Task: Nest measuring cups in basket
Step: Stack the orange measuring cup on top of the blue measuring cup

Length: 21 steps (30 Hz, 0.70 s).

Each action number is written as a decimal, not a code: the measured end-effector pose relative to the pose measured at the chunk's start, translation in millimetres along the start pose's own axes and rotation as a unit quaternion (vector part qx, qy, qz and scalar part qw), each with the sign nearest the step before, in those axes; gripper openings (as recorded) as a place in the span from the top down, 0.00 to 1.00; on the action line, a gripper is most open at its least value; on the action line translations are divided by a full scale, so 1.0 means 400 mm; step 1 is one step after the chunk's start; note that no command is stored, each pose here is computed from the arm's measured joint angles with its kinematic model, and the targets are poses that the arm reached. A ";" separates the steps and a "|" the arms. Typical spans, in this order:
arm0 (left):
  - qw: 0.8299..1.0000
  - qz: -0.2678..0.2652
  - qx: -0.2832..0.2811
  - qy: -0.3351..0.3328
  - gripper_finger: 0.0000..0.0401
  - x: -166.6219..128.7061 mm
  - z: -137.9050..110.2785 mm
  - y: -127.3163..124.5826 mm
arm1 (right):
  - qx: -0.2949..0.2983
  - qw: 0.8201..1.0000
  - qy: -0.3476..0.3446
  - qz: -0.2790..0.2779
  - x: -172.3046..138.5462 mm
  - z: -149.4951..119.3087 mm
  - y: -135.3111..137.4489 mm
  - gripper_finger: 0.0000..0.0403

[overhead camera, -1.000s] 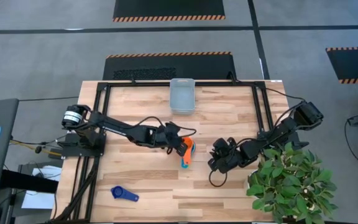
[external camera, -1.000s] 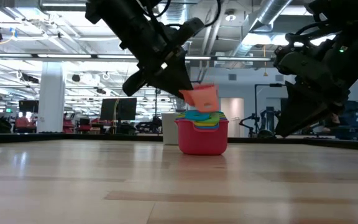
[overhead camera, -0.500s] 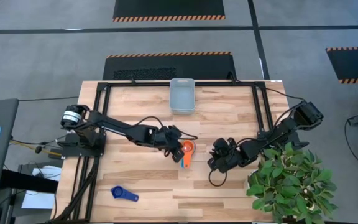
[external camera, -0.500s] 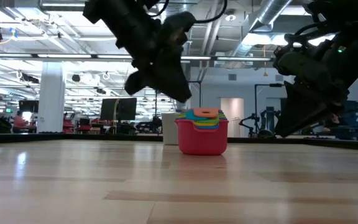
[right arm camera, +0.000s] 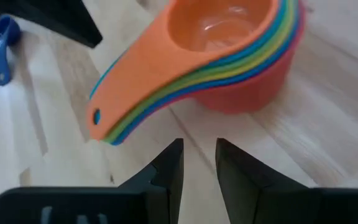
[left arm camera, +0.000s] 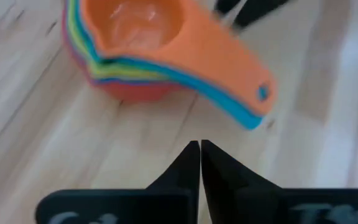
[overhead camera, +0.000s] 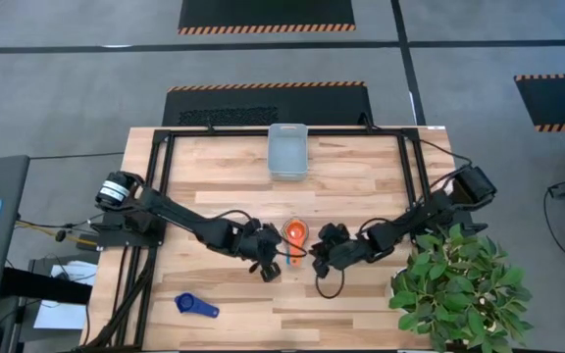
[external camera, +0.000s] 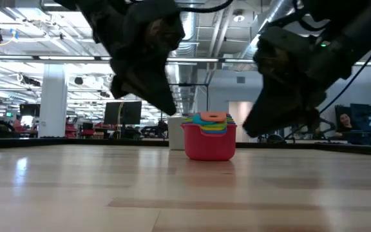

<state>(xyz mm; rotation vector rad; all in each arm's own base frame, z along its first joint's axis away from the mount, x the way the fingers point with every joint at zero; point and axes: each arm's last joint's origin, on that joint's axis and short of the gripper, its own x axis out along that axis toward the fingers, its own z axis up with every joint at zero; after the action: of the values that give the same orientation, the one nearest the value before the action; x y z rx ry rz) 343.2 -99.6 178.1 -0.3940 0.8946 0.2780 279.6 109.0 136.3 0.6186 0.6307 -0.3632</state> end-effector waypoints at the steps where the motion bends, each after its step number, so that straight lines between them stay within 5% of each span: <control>1: 1.000 -0.007 -0.004 -0.008 1.00 0.004 0.004 -0.004 | -0.001 1.000 0.004 0.000 0.011 0.001 0.005 0.71; 8: 1.000 -0.008 -0.013 -0.025 0.99 0.008 0.010 -0.006 | -0.025 0.999 0.030 0.024 0.069 0.011 0.059 0.71; 21: 1.000 -0.013 -0.018 -0.020 0.99 0.008 0.009 -0.006 | -0.038 0.998 0.024 0.042 0.061 0.036 0.092 0.71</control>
<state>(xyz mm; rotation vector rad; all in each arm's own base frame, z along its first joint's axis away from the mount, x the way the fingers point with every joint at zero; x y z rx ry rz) 348.7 -99.6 178.0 -0.4312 0.8461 0.2777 322.3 124.9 145.3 0.5807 0.6596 -0.2446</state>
